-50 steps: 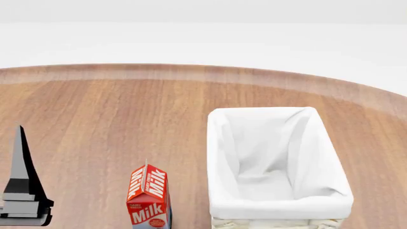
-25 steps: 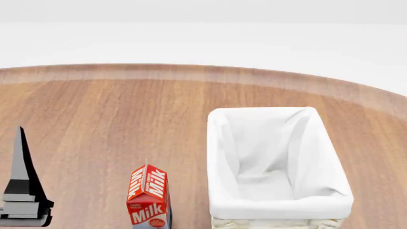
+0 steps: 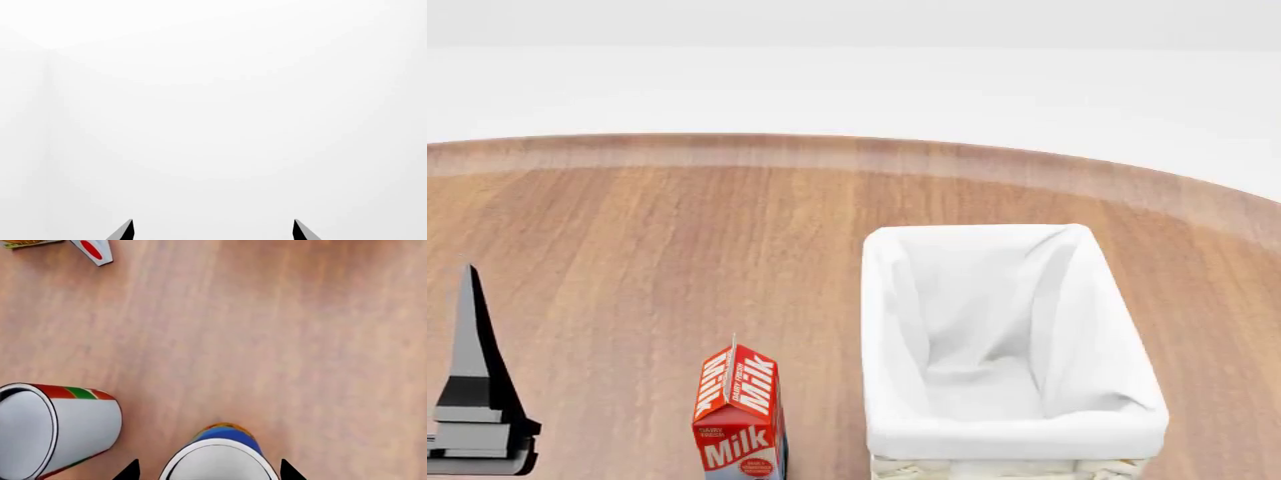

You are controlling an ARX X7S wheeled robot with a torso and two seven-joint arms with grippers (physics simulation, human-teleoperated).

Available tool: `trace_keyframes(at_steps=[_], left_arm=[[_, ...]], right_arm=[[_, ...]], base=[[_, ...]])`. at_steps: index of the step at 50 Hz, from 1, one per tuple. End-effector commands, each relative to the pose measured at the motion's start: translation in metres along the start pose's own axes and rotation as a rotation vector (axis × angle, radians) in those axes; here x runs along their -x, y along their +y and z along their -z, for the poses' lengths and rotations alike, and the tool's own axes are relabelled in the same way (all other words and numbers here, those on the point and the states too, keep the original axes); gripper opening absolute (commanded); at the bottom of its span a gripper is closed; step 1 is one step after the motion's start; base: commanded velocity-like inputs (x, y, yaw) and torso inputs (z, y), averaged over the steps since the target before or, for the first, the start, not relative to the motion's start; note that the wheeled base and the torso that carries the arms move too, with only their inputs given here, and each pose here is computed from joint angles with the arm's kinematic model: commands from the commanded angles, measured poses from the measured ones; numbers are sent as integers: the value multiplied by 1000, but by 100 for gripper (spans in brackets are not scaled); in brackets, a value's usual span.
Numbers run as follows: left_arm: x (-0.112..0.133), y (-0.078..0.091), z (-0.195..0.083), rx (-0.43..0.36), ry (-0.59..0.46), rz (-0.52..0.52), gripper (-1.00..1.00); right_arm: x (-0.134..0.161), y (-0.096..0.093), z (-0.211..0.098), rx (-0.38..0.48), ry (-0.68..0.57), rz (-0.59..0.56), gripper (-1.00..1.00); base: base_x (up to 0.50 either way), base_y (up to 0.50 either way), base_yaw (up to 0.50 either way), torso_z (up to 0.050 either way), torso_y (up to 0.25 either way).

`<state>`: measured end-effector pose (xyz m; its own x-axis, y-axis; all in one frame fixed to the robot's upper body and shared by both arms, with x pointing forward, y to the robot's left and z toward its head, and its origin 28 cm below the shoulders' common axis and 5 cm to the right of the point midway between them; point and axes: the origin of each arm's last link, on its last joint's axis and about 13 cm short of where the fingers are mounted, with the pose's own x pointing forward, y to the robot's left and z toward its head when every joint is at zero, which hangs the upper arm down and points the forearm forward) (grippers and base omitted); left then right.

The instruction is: Pick up the alphabet soup and the tomato sauce, and put them in the basket.

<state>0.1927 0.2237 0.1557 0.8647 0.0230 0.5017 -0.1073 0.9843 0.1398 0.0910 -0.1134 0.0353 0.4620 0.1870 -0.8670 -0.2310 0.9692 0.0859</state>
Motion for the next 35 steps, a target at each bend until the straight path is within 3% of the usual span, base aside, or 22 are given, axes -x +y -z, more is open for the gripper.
trace_keyframes(at_steps=[1, 13, 14, 28, 35], left_arm=[[0, 0, 1, 0, 2, 0, 100], [0, 0, 0, 0, 2, 0, 100], [0, 0, 0, 0, 2, 0, 100], [0, 0, 0, -1, 0, -1, 100], [-1, -1, 0, -2, -1, 3, 100]], right_arm=[[-5, -1, 5, -17, 14, -6, 100], [-7, -2, 6, -22, 5, -11, 100], [-7, -1, 6, -23, 4, -11, -100], [-4, -1, 3, -25, -32, -15, -100], [19, 2, -18, -2, -152, -22, -100]], base=[[0, 0, 0, 0, 0], [0, 0, 0, 0, 0], [0, 0, 0, 0, 0], [0, 0, 0, 0, 0], [0, 0, 0, 0, 0]])
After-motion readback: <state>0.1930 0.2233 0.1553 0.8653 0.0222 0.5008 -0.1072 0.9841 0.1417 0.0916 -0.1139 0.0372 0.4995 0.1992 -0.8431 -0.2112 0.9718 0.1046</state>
